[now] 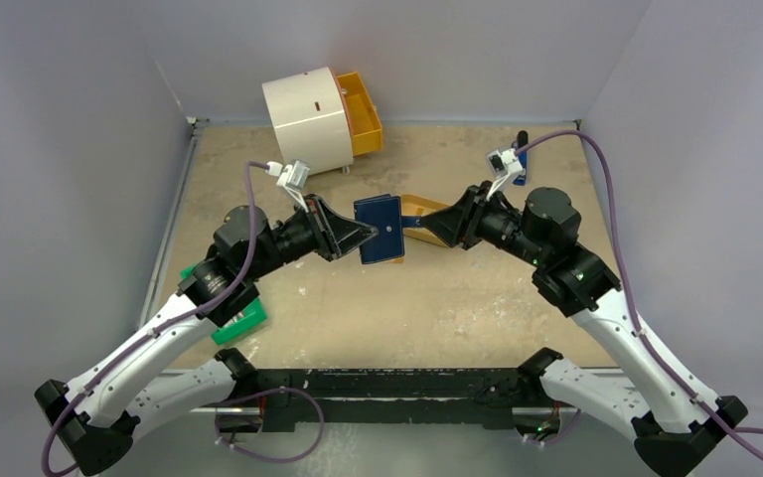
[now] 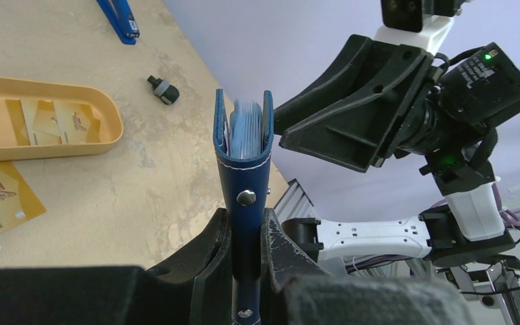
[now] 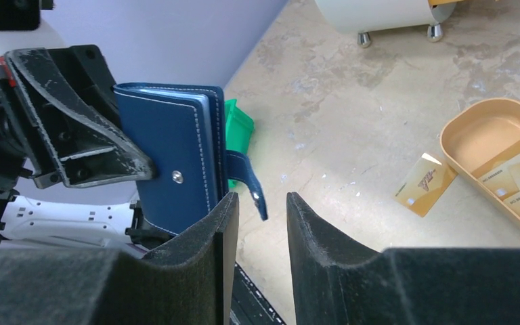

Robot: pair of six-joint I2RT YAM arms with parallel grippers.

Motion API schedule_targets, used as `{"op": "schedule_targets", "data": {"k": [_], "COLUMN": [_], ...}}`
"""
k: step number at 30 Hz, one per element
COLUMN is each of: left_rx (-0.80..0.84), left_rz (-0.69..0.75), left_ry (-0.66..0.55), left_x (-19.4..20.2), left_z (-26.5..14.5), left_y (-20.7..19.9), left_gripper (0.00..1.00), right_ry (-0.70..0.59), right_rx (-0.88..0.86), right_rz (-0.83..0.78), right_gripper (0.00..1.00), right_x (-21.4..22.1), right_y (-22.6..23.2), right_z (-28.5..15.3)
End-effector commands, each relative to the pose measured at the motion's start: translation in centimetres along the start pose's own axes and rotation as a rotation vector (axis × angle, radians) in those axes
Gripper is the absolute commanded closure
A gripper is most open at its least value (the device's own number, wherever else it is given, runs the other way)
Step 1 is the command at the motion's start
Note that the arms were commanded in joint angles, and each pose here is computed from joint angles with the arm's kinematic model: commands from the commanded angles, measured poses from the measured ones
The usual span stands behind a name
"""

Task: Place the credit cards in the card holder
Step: Close the card holder at the center of the board.

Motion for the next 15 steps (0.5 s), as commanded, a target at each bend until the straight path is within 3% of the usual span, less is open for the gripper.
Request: {"op": "schedule_targets", "data": {"k": [1,7,15], "left_rx": [0.099,0.102,0.108], "left_rz": [0.021,0.021,0.02], "left_ry": [-0.075,-0.079,-0.082], "left_x": [-1.76,-1.77,-1.87], "left_z": [-0.82,-0.92,-1.02], "left_y": [-2.45,-2.48,-2.65], "left_gripper": [1.0,1.0,1.0], "right_ry": [-0.034,-0.017,-0.001], "right_rx": [-0.021,-0.051,-0.09], "right_rz": [-0.002,0.004,0.008], "right_gripper": [0.66,0.67,0.8], "right_x": [-1.03,-0.71,-0.57], "right_y": [0.8,1.21,1.76], "right_z": [-0.19,-0.13,0.17]}}
Point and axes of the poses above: each gripper's point midway between its finger pads, its own z axis out along the fingers, its own y axis along the line the jaws close on, x = y × z, the point moved 2 cm from there along -z, back along the fingers, and after that the axes turned 3 degrees about z, right-handed, at the moved point
